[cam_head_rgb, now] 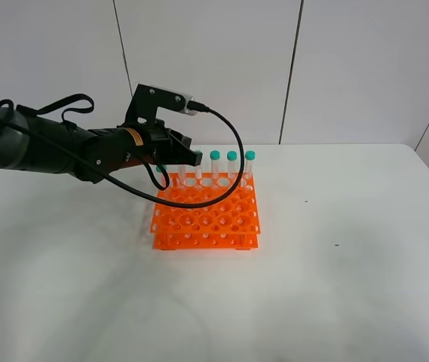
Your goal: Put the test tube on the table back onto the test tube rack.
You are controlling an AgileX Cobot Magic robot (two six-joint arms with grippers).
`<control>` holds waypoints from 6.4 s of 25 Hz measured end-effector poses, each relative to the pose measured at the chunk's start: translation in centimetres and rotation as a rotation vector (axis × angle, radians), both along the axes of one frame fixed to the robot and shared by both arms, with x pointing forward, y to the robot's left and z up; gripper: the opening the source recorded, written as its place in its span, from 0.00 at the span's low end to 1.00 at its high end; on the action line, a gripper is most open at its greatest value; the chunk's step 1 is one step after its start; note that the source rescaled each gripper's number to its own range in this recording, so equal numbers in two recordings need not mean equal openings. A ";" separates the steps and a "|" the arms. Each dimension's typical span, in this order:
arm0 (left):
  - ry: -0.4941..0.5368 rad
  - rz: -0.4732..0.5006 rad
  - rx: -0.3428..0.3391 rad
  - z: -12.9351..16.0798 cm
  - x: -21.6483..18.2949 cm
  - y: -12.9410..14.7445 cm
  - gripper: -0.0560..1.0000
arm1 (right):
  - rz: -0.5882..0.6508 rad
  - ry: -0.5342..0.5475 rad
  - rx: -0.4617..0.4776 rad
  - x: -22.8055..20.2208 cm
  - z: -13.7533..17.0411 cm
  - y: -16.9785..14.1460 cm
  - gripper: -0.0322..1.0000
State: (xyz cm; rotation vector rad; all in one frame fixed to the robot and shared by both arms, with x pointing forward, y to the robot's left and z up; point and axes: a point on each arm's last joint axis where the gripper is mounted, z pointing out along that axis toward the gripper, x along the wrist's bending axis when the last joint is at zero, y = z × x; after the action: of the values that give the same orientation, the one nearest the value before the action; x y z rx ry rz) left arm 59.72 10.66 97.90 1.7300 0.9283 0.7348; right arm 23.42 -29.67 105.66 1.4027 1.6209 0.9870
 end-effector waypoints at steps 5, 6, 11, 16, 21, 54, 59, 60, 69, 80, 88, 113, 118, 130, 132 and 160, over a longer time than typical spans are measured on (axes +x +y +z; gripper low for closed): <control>-0.012 -0.006 0.008 -0.3 0.1 -0.1 0.06 | 0.000 0.000 0.000 0.0 0.0 0.0 1.00; -0.013 -0.007 0.009 -0.3 0.1 -0.1 0.06 | 0.000 -0.001 0.000 0.0 0.0 0.0 1.00; -0.014 0.005 0.011 -0.4 0.4 0.4 0.06 | 0.000 -0.001 0.000 0.0 0.0 0.0 1.00; -0.003 0.017 0.010 -0.5 0.6 0.8 0.06 | 0.000 -0.002 0.000 0.0 0.0 0.0 1.00; 0.020 0.031 -0.019 -0.5 0.5 0.8 0.06 | 0.000 -0.002 0.000 0.0 0.0 0.0 1.00; 0.030 0.010 0.005 -5.1 0.2 0.8 0.06 | 0.000 -0.002 0.000 0.0 0.0 0.0 1.00; 0.038 0.013 -0.001 -5.6 0.3 0.7 0.06 | 0.000 -0.002 0.000 0.0 0.0 0.0 1.00; 0.037 0.013 -0.003 -5.6 0.3 0.7 0.06 | 0.000 -0.002 0.000 0.0 0.0 0.0 1.00; 0.036 0.013 -0.003 -5.6 0.3 0.7 0.06 | 0.000 -0.002 0.000 0.0 0.0 0.0 1.00; 0.036 0.013 -0.004 -5.6 0.3 0.7 0.40 | 0.000 -0.002 0.000 0.0 0.0 0.0 1.00; 0.002 0.012 -0.021 -4.0 0.2 0.8 0.49 | 0.000 -0.002 0.000 0.0 0.0 0.0 1.00; 0.423 0.154 0.290 12.0 -0.2 3.5 0.99 | 0.000 -0.002 0.000 0.0 0.0 0.0 1.00; 0.625 0.267 0.365 10.6 2.6 6.7 0.98 | 0.000 -0.002 0.000 0.0 0.0 0.0 1.00; 0.912 0.560 0.324 9.0 3.3 19.0 0.97 | 0.000 -0.002 0.000 0.0 0.0 0.0 1.00; 0.924 0.561 0.304 8.9 3.1 19.2 0.97 | 0.000 -0.002 0.000 0.0 0.0 0.0 1.00; 0.846 0.574 0.223 6.7 -25.6 19.7 0.97 | 0.000 -0.002 0.000 0.0 0.0 0.0 1.00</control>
State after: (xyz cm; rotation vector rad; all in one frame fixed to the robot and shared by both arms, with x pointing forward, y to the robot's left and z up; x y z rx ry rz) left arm 34.15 30.40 104.64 2.0186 2.0413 0.4440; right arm 23.39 -29.67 105.66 1.4015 1.6196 0.9882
